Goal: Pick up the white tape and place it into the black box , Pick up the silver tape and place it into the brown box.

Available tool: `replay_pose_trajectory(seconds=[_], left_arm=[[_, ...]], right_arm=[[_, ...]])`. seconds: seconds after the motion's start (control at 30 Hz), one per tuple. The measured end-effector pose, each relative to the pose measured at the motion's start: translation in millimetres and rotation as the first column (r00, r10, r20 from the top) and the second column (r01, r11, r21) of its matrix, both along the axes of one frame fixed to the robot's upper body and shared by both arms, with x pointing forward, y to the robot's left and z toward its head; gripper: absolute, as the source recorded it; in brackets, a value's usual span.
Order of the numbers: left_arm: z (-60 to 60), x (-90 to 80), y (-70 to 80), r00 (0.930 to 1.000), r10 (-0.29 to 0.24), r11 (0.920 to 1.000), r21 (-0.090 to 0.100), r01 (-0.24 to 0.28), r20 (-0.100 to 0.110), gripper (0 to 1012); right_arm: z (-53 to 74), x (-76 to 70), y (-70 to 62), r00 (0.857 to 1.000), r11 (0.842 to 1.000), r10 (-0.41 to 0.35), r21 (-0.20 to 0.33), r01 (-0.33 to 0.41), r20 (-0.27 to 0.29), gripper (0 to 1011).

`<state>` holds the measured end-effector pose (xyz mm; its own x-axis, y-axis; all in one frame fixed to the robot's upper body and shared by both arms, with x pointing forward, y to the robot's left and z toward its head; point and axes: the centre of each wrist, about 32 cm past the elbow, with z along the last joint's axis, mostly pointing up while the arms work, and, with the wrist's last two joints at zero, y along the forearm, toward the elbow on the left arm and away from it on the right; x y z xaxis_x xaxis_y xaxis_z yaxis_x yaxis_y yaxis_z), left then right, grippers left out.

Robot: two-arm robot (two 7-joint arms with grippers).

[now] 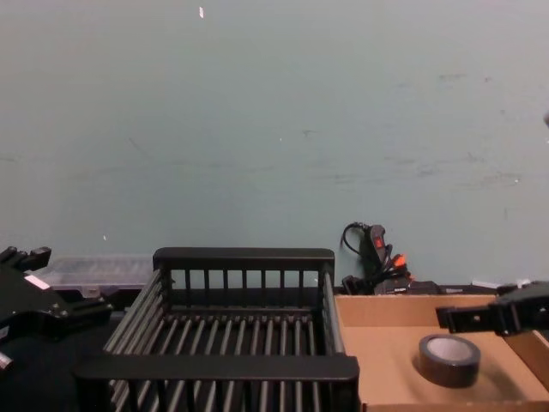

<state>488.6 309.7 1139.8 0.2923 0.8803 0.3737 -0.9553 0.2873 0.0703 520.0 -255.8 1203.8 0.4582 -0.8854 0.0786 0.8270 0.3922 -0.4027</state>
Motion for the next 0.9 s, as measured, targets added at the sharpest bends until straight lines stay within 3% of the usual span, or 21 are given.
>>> replay_pose_trajectory(seconds=[0.4,0.7,0.9], left_arm=[[0.0,0.0,0.0,1.0,0.0,1.0,0.0,0.0,0.0,1001],[0.0,0.0,0.0,1.0,0.0,1.0,0.0,0.0,0.0,1001],[0.0,0.0,0.0,1.0,0.0,1.0,0.0,0.0,0.0,1002]], right_arm=[[13.0,-40.8,0.3,0.996,0.997,0.06,-0.034,-0.062,-0.071,1002],[11.1,-64.6,5.4,0.982,0.991,0.12,-0.04,-0.127,-0.145,1003],[8.3,-72.3,14.8,0.969,0.983,0.175,-0.033,-0.183,-0.175,1002]])
